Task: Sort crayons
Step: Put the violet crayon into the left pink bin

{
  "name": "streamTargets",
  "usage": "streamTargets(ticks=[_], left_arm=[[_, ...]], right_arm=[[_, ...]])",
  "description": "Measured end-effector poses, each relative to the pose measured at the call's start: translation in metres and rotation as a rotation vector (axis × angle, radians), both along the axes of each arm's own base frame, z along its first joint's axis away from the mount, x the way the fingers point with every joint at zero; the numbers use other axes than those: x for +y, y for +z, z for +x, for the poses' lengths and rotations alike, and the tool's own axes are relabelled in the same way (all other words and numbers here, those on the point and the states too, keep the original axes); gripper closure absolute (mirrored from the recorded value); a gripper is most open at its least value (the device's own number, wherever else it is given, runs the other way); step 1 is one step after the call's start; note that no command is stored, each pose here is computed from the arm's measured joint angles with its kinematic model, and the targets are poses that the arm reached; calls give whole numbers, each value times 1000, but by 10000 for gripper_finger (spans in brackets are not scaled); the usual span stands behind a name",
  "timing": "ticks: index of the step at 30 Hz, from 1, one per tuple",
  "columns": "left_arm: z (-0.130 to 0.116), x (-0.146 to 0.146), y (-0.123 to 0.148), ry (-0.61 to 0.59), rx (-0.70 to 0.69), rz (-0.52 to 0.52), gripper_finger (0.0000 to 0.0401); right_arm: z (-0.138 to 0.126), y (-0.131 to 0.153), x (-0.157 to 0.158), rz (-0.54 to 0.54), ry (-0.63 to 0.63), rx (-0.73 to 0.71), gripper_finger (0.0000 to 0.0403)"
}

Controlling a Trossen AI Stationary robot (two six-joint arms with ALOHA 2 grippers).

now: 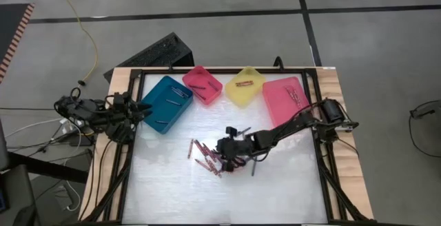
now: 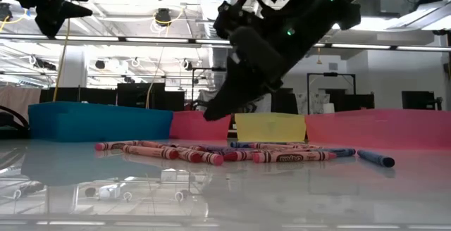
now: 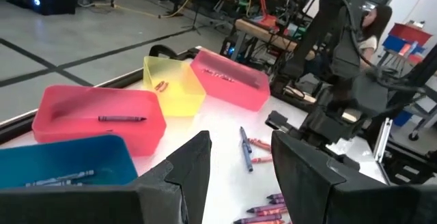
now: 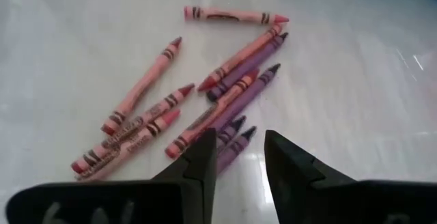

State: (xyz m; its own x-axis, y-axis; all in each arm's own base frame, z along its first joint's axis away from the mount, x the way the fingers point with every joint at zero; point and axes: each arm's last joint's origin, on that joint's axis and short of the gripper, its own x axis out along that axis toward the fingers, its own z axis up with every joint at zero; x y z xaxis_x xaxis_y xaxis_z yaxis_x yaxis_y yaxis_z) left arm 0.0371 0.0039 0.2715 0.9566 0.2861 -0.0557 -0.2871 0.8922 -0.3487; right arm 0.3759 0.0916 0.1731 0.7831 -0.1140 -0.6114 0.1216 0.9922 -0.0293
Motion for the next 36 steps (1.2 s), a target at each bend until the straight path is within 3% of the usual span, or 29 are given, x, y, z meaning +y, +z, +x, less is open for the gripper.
streamTargets(ticks=[11,26,36], left_arm=[[0,1,-2,21,6,-27,256],[0,1,-2,27,-1,-54,256],[0,1,-2,28,-5,-66,256]], right_arm=[[-4,-3,6,29,-65,29,283],[2,-36,13,31,-83,70,283],[-1,-37,10,4,-126,97,284]])
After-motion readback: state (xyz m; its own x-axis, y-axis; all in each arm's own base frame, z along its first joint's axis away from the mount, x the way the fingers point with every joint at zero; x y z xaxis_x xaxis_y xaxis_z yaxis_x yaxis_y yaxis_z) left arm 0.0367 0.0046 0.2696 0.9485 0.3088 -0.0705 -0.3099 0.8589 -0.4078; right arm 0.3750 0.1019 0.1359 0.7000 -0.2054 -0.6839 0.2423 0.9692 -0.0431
